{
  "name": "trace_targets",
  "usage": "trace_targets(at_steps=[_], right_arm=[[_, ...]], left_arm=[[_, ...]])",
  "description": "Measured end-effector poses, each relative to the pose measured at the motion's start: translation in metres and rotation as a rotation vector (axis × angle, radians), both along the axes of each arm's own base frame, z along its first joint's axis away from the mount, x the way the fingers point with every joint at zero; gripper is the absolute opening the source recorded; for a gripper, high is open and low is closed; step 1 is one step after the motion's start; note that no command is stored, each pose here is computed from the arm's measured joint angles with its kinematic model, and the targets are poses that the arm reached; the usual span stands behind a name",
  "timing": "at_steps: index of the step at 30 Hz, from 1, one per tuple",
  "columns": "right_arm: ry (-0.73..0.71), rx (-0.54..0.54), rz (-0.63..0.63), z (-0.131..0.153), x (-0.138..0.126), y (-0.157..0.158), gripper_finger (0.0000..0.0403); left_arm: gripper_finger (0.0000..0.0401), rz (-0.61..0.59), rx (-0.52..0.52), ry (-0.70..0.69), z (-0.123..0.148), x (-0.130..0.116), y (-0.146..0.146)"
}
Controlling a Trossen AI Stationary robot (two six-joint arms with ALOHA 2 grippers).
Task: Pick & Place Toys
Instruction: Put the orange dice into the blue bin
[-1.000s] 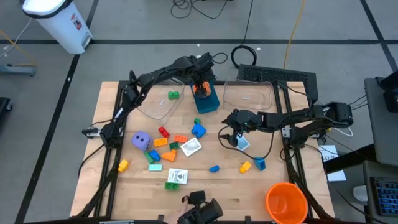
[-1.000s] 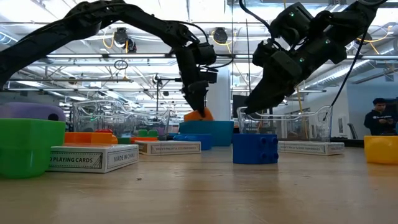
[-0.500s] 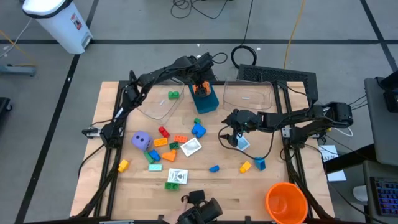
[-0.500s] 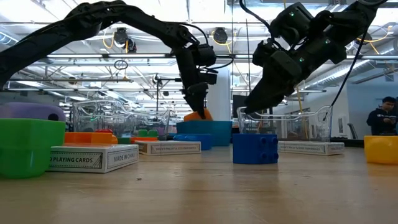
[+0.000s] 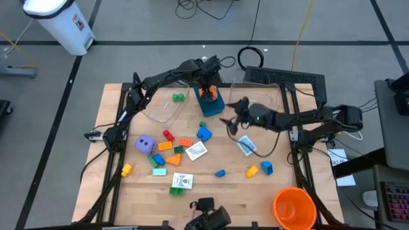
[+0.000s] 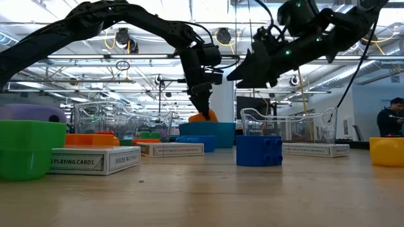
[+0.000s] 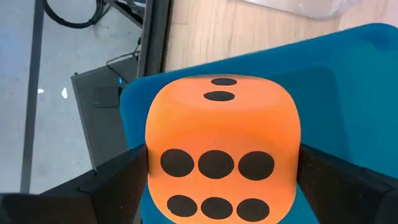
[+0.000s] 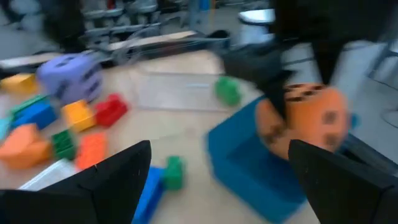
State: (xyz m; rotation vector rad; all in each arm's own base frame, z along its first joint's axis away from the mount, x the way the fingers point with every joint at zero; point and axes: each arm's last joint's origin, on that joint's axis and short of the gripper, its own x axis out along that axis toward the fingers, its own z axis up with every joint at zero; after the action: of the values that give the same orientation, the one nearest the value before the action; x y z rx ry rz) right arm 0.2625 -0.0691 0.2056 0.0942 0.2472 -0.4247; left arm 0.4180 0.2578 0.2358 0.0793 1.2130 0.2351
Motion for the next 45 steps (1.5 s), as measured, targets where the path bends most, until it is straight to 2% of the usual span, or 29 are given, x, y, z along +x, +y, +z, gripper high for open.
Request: trace_targets(at_steps=[4, 10, 15, 19, 27, 35, 45], right_arm=[[-0.031, 0.042, -0.074, 0.002, -0.01, -0.034, 0.036], [-0.102, 0.113, -0.102, 0.017, -0.022, -0.081, 0.0334], [-0.132, 0.154, -0.049, 0.025, -0.012, -0.107, 0.0307], [-0.1, 0.193, -0.034, 0.015, 0.003, -0.124, 0.0278], [-0.07, 0.258, -0.05, -0.013, 0.016, -0.146, 0.0203], [-0.158, 0.276, -0.031, -0.021, 0.017, -0.157, 0.0132], [-0.159, 0.28, -0.018, -0.031, 0.019, -0.161, 0.003]], left_arm=[[0.0379, -0.026, 0.01, 0.005, 0.0, 0.001, -0.001], [0.0379, -0.034, 0.032, -0.013, -0.004, 0.004, 0.003], [0.0379, -0.004, 0.05, -0.034, -0.006, 0.006, 0.008], [0.0379, 0.012, 0.048, -0.009, -0.013, 0.006, 0.009], [0.0379, 0.016, 0.045, -0.004, -0.013, 0.005, 0.01], [0.0379, 0.016, 0.055, -0.022, -0.012, 0.006, 0.011], [0.0379, 0.009, 0.049, -0.074, -0.01, 0.01, 0.012]])
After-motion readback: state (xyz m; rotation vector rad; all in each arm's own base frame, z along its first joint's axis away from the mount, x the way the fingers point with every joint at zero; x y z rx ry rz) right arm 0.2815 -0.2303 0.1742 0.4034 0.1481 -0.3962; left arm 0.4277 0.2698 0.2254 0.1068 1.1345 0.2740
